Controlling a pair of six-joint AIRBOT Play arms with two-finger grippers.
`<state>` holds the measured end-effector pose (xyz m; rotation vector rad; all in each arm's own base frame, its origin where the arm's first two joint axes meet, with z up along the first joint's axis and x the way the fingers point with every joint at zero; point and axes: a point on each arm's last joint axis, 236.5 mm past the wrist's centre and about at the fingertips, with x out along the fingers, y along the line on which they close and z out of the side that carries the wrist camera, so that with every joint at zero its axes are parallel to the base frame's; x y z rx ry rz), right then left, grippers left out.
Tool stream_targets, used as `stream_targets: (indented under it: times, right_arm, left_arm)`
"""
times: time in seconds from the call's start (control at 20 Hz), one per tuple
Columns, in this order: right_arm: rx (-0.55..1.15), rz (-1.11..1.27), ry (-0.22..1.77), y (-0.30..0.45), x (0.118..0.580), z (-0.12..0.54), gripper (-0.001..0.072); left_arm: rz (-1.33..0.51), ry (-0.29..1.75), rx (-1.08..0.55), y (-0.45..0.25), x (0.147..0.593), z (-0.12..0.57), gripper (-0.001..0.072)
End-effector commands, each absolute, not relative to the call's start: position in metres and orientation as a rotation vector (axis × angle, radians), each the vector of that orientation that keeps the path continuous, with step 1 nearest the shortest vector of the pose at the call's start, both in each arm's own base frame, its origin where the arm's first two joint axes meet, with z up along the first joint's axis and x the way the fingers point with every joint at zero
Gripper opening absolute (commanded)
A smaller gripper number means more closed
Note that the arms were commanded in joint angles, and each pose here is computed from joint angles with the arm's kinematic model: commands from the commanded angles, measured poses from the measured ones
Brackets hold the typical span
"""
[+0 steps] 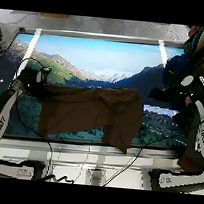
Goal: Fold the clothes and pants, and hang the long-sleeved shirts on hangers.
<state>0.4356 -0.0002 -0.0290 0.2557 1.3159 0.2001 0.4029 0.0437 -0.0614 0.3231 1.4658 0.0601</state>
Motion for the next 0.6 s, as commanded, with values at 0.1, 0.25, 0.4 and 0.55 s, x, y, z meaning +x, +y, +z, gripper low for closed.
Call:
stream_targets:
  times: [0.1, 0.25, 0.4, 0.55]
  right_arm:
    - [0.153, 0.149, 1.186, -0.023, 0.439, 0.037, 0.0502]
    - [0.053, 0.069, 1.132, -0.062, 0.423, 0.072, 0.0341]
    - [0.05, -0.005, 1.144, -0.104, 0.386, 0.091, 0.0308]
    - [0.154, 0.057, 1.227, -0.107, 0.33, 0.07, 0.0308]
  left_arm:
    - [0.159, 1.407, 0.441, 0.075, 0.389, 0.005, 0.063]
    - [0.193, 1.306, 0.395, 0.08, 0.379, 0.053, 0.0599]
    - [0.175, 1.139, 0.23, 0.076, 0.369, 0.096, 0.0348]
    - [0.16, 1.092, 0.118, 0.084, 0.328, 0.09, 0.0337]
